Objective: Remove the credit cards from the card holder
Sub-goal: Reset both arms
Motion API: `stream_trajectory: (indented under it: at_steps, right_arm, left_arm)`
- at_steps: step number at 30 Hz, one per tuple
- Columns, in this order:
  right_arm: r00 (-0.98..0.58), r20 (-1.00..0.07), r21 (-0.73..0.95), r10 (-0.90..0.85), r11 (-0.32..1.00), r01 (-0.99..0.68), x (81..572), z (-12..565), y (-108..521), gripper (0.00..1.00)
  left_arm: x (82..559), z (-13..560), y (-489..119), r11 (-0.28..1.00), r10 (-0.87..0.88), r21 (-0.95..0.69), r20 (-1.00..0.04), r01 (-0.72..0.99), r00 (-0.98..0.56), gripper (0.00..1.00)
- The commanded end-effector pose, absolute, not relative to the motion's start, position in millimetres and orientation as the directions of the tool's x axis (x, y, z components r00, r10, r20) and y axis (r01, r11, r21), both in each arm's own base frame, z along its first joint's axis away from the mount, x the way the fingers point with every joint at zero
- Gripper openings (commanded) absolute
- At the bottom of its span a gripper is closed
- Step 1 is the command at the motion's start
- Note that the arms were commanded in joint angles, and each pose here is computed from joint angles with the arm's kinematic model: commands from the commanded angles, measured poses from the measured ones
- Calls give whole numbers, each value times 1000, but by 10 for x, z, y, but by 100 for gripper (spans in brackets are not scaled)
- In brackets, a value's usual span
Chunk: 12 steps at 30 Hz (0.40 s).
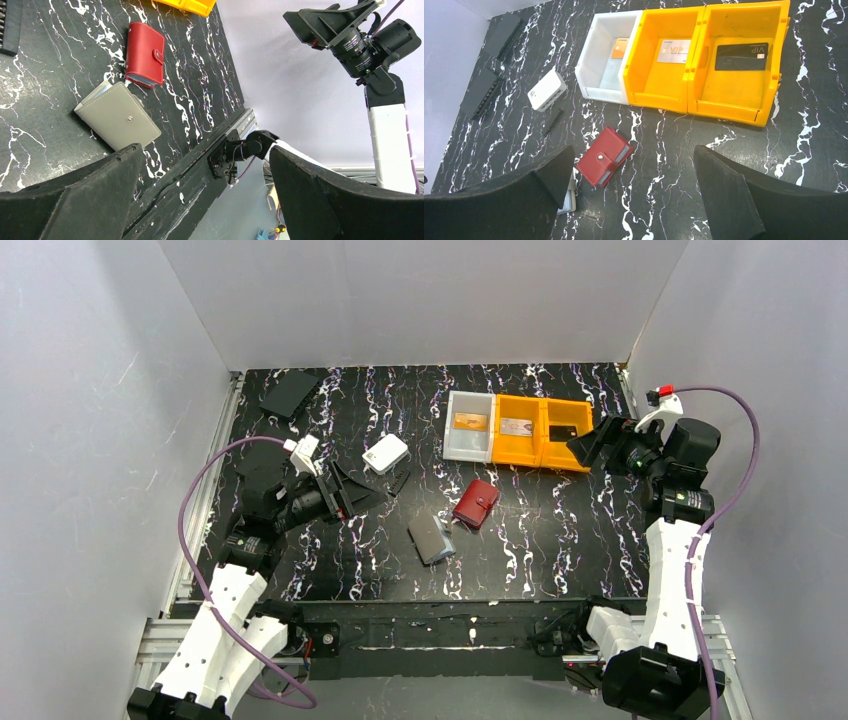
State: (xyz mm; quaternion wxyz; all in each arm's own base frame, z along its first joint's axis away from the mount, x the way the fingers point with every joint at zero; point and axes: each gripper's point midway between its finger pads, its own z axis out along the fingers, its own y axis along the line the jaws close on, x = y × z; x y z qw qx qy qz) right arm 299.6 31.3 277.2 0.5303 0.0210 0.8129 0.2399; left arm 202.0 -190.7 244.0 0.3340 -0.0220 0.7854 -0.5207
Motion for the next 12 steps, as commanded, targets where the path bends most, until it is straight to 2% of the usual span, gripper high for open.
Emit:
stream_trajectory:
  at_steps: [1, 12]
  right_arm:
    - [-384, -881, 387, 277, 888, -247, 3007, 2915, 303, 98]
    - [-362, -905, 327, 222, 909, -258, 2991, 3041, 263, 98]
  left_arm:
    - [1984, 2484, -1932, 442, -368, -828, -518, 345, -772, 98]
    - [1997, 2498, -1926, 450, -366, -822, -527, 350, -767, 98]
